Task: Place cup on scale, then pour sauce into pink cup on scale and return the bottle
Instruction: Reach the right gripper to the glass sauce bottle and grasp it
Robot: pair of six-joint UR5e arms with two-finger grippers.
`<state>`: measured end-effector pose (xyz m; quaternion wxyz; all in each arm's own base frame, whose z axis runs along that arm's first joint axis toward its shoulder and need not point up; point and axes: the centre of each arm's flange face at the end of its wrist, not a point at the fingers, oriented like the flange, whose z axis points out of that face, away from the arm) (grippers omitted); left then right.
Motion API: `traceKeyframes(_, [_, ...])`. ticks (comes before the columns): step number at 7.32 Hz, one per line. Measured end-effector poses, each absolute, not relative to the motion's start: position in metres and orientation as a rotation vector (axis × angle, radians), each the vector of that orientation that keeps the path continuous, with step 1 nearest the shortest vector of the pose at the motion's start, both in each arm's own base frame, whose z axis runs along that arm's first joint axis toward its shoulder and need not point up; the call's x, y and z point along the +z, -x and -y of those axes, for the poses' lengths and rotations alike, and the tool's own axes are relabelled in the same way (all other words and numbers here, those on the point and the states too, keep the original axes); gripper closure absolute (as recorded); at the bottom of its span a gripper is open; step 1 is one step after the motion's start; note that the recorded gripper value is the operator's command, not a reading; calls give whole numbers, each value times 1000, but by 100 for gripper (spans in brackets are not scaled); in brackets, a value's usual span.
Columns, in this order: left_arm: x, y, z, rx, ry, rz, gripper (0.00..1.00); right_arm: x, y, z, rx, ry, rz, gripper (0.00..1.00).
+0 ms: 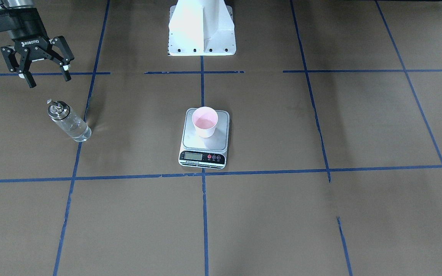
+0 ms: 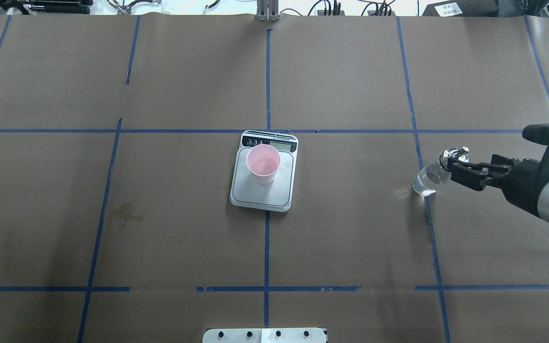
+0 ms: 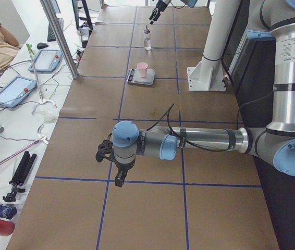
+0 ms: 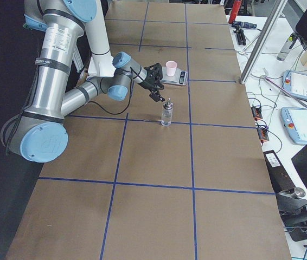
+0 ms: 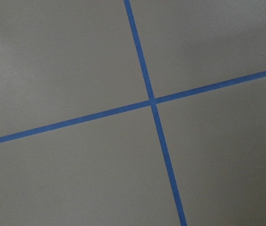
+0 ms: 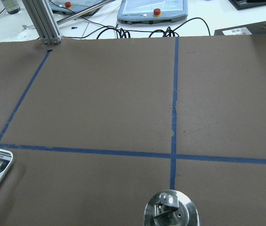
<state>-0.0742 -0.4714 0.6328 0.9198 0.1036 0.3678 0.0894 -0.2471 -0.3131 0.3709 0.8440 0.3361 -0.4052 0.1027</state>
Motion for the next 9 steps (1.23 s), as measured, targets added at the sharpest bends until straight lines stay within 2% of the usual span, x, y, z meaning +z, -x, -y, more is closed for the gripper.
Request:
traceKeyframes(4, [628, 74, 472, 185, -223, -757, 0, 453, 302, 296, 260, -858, 814, 0])
traceKeyframes(9, [627, 73, 472, 187, -226, -769, 0, 492, 352, 302, 237, -897, 758, 0])
